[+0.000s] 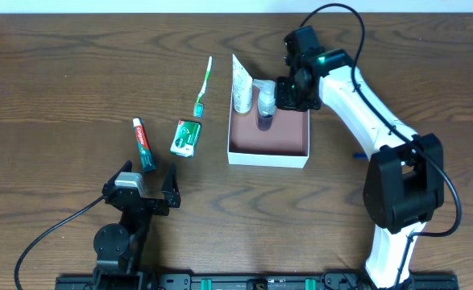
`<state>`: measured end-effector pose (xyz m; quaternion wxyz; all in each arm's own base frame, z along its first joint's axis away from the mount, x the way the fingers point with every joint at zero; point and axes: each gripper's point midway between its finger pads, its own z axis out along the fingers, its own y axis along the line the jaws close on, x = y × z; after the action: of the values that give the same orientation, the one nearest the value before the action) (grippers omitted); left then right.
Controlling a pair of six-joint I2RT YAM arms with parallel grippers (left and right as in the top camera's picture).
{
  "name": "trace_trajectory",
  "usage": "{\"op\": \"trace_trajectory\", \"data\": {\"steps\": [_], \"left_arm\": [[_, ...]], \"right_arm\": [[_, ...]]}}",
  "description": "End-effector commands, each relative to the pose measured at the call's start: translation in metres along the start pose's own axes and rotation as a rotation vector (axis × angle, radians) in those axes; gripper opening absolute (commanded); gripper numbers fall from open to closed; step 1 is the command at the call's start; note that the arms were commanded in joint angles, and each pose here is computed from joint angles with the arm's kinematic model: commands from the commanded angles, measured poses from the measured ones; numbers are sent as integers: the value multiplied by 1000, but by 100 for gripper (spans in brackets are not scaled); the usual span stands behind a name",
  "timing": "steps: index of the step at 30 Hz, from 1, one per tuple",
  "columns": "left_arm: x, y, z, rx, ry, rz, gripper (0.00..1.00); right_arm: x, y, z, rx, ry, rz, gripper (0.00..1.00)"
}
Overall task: Pack container
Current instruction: 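Move the right gripper right, above the blue razor on the table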
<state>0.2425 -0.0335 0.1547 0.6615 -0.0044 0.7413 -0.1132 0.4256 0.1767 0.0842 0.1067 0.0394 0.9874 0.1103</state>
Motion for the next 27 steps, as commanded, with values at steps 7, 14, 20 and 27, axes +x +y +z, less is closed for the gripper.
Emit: {"op": "trace_trajectory", "data": {"steps": [7, 14, 20, 27], "left_arm": [[17, 3, 1, -8, 52, 8, 98], [17, 3, 1, -8, 52, 8, 98], [17, 3, 1, -8, 52, 8, 98], [17, 3, 1, -8, 52, 8, 98]], "right_arm": [[-26, -56, -56, 33, -93, 78, 50], [-38, -83, -117, 27, -216, 100, 84], [-32, -111, -168, 55, -294, 145, 99], [-4, -159, -189, 241, -257, 209, 99]]}}
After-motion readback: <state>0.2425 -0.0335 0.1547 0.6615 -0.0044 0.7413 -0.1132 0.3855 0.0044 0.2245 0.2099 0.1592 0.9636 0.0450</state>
